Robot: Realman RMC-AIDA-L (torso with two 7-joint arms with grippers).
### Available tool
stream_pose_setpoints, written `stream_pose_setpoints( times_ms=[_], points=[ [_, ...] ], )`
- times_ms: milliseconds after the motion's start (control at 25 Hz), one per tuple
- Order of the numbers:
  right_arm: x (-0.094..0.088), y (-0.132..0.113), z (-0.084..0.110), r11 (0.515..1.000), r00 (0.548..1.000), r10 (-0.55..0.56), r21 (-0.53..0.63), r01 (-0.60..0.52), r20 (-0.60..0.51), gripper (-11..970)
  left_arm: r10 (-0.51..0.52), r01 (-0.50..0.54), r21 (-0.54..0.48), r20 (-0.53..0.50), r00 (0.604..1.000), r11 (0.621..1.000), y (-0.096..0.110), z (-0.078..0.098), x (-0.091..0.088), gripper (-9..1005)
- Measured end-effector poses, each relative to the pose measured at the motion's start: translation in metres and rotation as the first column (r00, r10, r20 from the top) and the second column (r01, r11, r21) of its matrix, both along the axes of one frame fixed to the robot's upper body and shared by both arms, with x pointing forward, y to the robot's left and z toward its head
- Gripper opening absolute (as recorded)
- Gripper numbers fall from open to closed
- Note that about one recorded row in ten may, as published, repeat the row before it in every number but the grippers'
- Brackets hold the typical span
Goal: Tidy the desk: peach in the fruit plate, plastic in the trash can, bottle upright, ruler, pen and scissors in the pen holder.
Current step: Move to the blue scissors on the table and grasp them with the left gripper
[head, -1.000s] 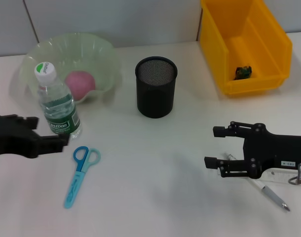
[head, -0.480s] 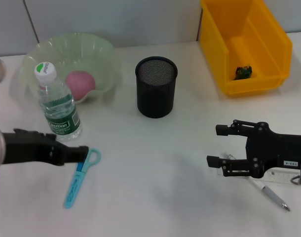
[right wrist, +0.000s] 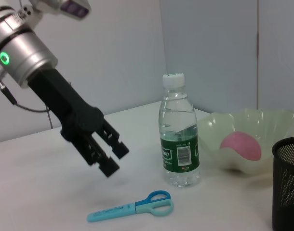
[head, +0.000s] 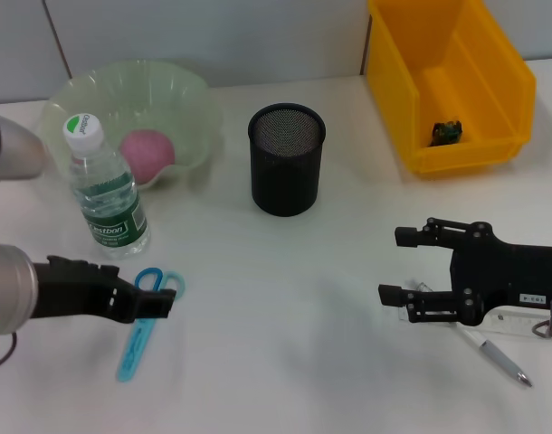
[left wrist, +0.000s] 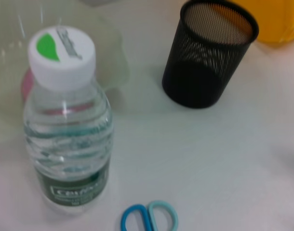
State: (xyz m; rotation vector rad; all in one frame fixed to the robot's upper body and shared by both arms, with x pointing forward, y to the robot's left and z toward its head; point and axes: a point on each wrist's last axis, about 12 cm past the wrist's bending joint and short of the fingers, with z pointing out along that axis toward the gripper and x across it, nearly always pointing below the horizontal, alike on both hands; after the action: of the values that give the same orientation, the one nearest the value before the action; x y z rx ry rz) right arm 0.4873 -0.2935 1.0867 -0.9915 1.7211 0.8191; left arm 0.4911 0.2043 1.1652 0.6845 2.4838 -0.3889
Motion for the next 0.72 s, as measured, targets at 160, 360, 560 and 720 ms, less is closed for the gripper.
stream_pose_setpoints(
  times_ms=[160,360,560,720],
  points=[
    [0.000,0.001,0.000,1.000,1.000,0.003,0.002,-0.003,0.001,818,-0.002,0.002,0.007,-0.008,1.000,1.000,-0.001,-0.005,0.001,772],
    [0.000,0.001,0.000,1.000,1.000,0.003,0.002,-0.003,0.001,819,-0.015,0.015,0.020,-0.013,1.000,1.000,-0.006,-0.012,0.002,771],
    [0.000,0.000,0.000,1.000,1.000,0.002,0.002,-0.002,0.000,819,-0.057,0.058,0.051,-0.010,0.998,0.997,-0.017,-0.017,0.009,770],
    [0.000,0.000,0.000,1.000,1.000,0.000,0.001,0.000,0.000,819,-0.067,0.068,0.065,-0.020,0.998,0.996,-0.019,-0.020,0.011,769]
  ],
)
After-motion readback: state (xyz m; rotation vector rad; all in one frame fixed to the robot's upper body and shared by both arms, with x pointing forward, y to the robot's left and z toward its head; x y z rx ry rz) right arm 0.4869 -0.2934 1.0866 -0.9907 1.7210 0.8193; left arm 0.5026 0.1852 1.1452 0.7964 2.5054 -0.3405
